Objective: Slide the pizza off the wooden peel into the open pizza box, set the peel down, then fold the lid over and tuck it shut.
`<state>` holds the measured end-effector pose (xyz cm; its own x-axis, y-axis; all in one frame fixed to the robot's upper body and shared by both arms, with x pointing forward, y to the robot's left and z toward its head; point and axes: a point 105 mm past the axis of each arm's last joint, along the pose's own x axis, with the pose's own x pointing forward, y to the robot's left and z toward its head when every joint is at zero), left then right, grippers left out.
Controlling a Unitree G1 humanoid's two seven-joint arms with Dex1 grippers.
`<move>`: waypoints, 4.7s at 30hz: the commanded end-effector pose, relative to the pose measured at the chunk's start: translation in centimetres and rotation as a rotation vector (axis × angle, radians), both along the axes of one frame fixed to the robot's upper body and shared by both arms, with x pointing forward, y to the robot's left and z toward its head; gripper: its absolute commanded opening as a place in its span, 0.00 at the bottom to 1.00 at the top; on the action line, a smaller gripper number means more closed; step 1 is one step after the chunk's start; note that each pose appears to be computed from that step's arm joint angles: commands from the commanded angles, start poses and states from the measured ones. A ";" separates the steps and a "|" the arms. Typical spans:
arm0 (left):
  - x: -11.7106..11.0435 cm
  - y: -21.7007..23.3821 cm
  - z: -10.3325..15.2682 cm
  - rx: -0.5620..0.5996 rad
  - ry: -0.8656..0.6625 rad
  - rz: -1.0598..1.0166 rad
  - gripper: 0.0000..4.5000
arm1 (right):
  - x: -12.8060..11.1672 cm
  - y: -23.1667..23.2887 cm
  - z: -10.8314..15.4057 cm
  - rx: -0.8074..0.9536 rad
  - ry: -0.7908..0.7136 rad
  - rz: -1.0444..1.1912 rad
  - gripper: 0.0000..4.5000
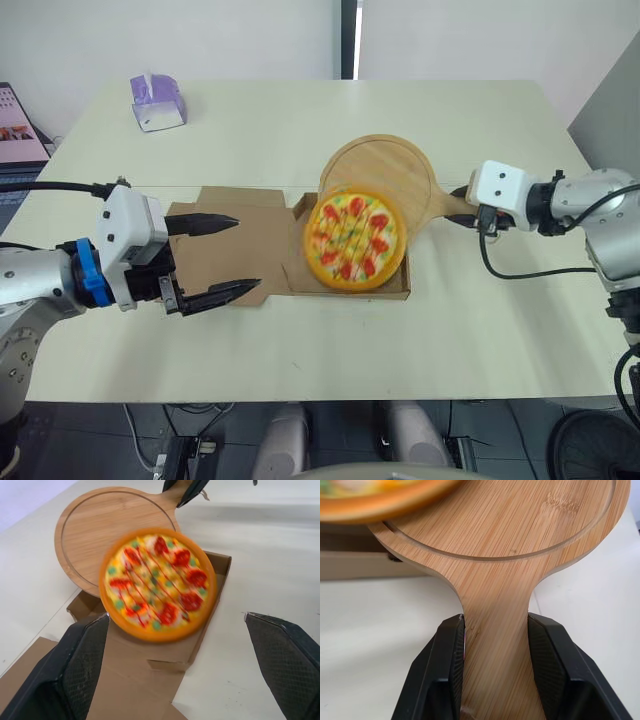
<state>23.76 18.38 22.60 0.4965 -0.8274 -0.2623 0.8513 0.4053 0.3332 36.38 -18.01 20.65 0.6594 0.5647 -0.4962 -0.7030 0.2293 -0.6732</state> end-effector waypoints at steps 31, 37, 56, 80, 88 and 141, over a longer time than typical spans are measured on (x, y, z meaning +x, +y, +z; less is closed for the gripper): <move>-2.4 -6.2 1.5 -0.091 -0.042 -0.393 1.00 | -7.1 -10.4 -7.3 0.547 0.217 -0.740 0.35; -2.0 -6.7 1.6 -0.083 -0.046 -0.422 1.00 | -7.9 -10.5 -9.2 0.646 0.305 -0.871 0.43; -0.1 1.6 -0.6 -0.276 -0.028 0.306 1.00 | -4.1 -1.8 -0.7 0.503 0.045 -0.095 0.99; -3.8 11.0 -11.8 -1.286 0.499 1.362 1.00 | -6.3 9.1 1.9 0.415 0.325 0.553 0.99; -0.7 9.9 -11.1 -1.368 0.604 1.339 1.00 | -6.5 8.6 1.9 0.404 0.325 0.530 0.99; 4.4 11.2 -7.7 -0.882 0.368 1.184 0.00 | 6.2 8.3 -2.2 0.099 -0.076 0.070 0.24</move>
<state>27.76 29.39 14.28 0.9821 0.0545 -0.1801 -0.1510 0.7997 -0.5812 42.05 -9.74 18.01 0.6356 0.6654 -0.3914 -0.7035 0.2905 -0.6486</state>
